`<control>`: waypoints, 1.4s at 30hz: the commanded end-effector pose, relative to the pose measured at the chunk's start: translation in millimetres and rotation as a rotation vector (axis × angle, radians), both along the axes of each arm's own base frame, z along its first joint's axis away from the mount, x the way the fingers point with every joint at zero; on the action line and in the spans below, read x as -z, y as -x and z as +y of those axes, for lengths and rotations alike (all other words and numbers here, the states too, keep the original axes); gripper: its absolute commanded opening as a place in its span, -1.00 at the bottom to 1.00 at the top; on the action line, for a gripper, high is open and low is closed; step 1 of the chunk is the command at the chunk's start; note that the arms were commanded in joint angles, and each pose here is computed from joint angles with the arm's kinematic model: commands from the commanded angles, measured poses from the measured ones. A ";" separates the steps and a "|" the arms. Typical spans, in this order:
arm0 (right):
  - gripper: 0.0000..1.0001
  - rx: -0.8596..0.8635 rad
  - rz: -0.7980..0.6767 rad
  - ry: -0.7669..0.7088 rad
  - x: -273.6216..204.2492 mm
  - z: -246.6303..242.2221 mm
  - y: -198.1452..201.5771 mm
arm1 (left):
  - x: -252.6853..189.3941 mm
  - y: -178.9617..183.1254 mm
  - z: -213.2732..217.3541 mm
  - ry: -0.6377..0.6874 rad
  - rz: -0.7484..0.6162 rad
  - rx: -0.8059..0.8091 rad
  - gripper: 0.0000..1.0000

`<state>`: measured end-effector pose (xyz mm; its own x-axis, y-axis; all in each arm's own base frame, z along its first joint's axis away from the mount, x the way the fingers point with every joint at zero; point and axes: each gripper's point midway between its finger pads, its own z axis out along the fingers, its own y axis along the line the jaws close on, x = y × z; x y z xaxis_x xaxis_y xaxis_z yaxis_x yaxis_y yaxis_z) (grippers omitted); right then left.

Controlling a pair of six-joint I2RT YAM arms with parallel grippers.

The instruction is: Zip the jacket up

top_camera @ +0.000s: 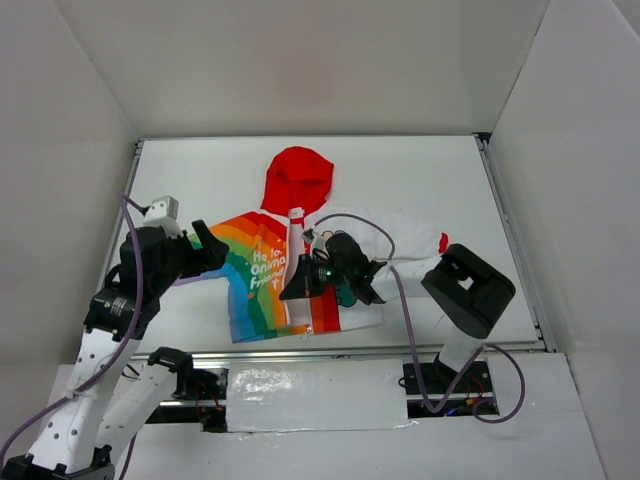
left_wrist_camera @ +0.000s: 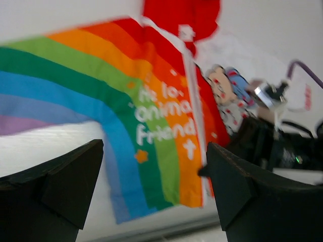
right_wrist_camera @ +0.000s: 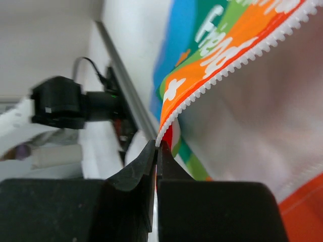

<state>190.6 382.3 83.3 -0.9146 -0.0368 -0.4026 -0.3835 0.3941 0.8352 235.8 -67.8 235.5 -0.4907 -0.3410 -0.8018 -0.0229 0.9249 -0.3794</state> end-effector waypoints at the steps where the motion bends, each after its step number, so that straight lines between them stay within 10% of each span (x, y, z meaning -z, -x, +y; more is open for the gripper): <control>1: -1.00 0.038 0.008 -0.178 -53.5 6.1 -6.8 | 3.5 26.2 -61.0 0.304 0.063 0.236 0.91; 10: -1.00 0.000 0.042 -0.349 -91.7 17.6 -6.0 | 43.4 68.4 -115.0 0.615 0.167 0.510 0.81; 32: -1.00 -0.064 0.025 -0.348 -82.5 12.2 8.6 | 77.9 75.9 -130.1 0.658 0.186 0.556 0.06; 42: -1.00 -0.055 0.033 -0.342 -76.7 14.7 5.1 | 80.5 79.2 -132.9 0.680 0.181 0.579 0.17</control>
